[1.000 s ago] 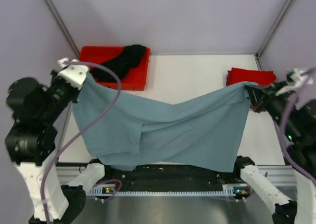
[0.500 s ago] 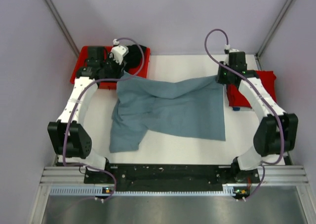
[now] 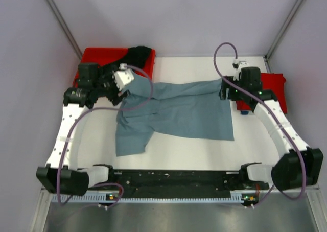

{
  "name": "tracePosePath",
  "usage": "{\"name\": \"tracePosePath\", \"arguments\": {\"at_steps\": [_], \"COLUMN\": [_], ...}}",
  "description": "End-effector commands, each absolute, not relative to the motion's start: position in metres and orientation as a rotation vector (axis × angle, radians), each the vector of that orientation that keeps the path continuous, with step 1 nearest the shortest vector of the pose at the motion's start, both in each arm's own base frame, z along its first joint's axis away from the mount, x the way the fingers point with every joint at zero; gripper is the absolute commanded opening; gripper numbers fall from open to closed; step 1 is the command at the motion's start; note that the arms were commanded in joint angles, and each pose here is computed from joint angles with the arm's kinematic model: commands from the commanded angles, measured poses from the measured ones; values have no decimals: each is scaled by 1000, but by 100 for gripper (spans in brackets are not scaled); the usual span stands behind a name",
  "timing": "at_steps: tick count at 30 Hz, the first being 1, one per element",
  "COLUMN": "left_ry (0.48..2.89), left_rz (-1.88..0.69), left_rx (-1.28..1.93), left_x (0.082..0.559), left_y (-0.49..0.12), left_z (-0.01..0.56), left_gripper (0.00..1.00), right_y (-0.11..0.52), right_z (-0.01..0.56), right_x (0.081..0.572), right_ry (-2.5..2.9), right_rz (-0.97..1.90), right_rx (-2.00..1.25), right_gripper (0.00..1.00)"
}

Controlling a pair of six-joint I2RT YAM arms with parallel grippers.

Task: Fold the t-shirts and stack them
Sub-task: Flatten out the tshirt

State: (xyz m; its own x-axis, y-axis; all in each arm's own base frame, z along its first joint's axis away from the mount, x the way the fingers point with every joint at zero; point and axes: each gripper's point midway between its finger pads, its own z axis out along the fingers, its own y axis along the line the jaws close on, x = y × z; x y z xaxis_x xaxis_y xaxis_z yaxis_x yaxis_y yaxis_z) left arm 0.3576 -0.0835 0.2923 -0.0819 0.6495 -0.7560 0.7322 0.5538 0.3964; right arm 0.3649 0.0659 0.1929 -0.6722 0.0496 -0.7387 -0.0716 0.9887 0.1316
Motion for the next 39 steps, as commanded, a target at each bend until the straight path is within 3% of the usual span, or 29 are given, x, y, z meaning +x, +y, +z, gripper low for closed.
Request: {"name": "tracePosePath", "arguments": {"at_steps": [1, 4, 7, 13, 19, 24, 26, 28, 29, 30, 31, 33, 39], "left_ry": [1718, 1693, 1713, 1819, 1820, 1843, 1855, 1872, 1878, 1890, 1908, 1930, 1992], "left_rz": [-227, -272, -344, -317, -305, -251, -255, -266, -274, -281, -280, -228, 6], "left_rx": [1711, 1940, 2079, 2202, 2184, 2199, 2192, 2151, 2121, 2091, 2045, 1924, 1530], "left_x": [243, 197, 164, 146, 148, 146, 145, 149, 151, 154, 158, 179, 227], "left_y": [-82, -69, -59, -34, -35, -30, -30, -34, -37, -40, -43, -48, -43], "left_z": [211, 161, 120, 58, 29, 1, -1, 3, 7, 12, 19, 44, 167], "left_gripper": [82, 85, 88, 89, 95, 92, 83, 49, 33, 7, 0, 0, 0], "right_y": [117, 135, 120, 91, 76, 80, 81, 79, 78, 77, 75, 75, 82], "right_z": [203, 194, 160, 73, 34, 9, 4, 0, 1, 4, 9, 21, 98], "right_x": [299, 267, 248, 212, 233, 230, 223, 213, 212, 213, 214, 215, 227], "right_ry": [2199, 2035, 2061, 2399, 2499, 2573, 2604, 2623, 2624, 2626, 2625, 2601, 2375], "right_rz": [369, 331, 249, 48, -131, -83, -59, -49, -62, -83, -98, -107, -124], "right_rx": [-395, -858, -1077, -1496, -1549, -1581, -1591, -1623, -1632, -1629, -1617, -1600, -1461], "right_gripper": [71, 73, 70, 74, 74, 70, 65, 48, 31, 19, 10, 0, 0]}}
